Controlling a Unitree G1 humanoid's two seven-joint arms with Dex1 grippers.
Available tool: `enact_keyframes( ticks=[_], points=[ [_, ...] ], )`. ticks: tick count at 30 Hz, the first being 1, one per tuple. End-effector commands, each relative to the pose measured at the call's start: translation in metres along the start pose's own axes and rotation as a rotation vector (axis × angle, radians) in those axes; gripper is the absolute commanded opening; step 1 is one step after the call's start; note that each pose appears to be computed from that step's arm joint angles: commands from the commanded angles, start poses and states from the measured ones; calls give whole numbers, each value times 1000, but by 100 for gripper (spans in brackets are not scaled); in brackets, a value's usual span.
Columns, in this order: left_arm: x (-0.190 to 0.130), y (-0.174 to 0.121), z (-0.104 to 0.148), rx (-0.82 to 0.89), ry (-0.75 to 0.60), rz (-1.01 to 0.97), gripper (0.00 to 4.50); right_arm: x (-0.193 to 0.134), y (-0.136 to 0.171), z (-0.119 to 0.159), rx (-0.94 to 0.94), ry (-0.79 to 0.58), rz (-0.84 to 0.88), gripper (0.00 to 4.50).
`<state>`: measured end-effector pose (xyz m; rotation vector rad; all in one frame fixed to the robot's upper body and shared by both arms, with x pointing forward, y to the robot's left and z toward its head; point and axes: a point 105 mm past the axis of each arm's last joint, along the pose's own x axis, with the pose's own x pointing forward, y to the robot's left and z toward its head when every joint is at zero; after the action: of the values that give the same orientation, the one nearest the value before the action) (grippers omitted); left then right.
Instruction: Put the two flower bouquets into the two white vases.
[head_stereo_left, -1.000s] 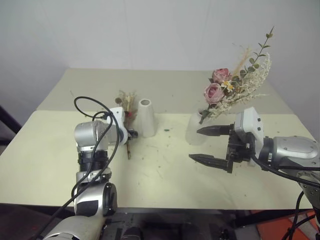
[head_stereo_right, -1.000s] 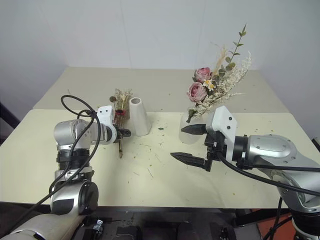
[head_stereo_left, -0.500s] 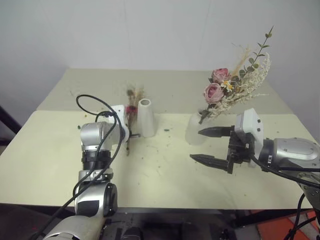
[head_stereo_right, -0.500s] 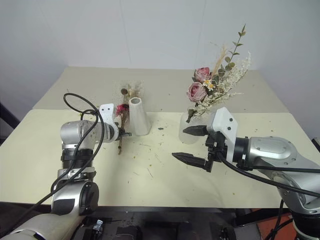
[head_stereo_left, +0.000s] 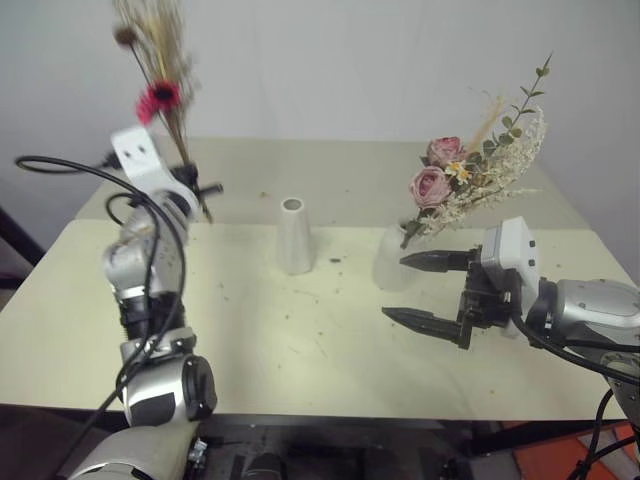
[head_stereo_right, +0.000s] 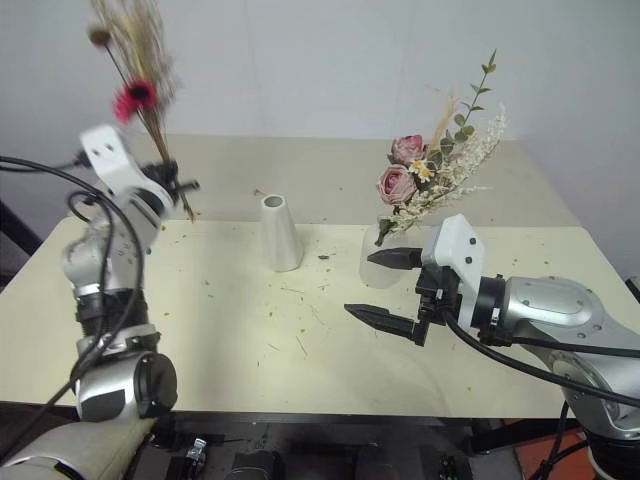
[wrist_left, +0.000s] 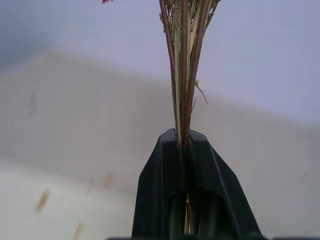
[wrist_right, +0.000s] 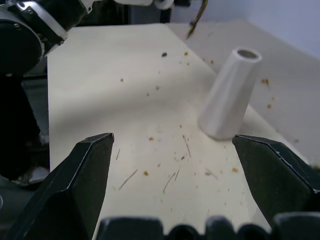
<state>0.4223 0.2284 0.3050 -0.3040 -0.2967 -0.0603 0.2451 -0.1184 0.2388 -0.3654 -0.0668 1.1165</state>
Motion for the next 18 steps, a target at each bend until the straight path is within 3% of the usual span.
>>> enact_keyframes(
  ticks=[1,4,7,13,18],
  points=[
    [6,-29,48,-107,-217,-268,3,-1,2,12,-42,-50,-37,450],
    [4,-49,66,-294,-336,-511,3,1,7,10,-41,-64,-55,450],
    [2,-57,65,-357,-363,-667,3,1,9,11,-41,-73,-74,450],
    [10,-67,37,-467,-249,-846,3,-3,13,6,-41,-61,-126,450],
    [13,-85,12,-420,-147,-910,3,-3,16,3,-33,-52,-169,450]
  ],
)
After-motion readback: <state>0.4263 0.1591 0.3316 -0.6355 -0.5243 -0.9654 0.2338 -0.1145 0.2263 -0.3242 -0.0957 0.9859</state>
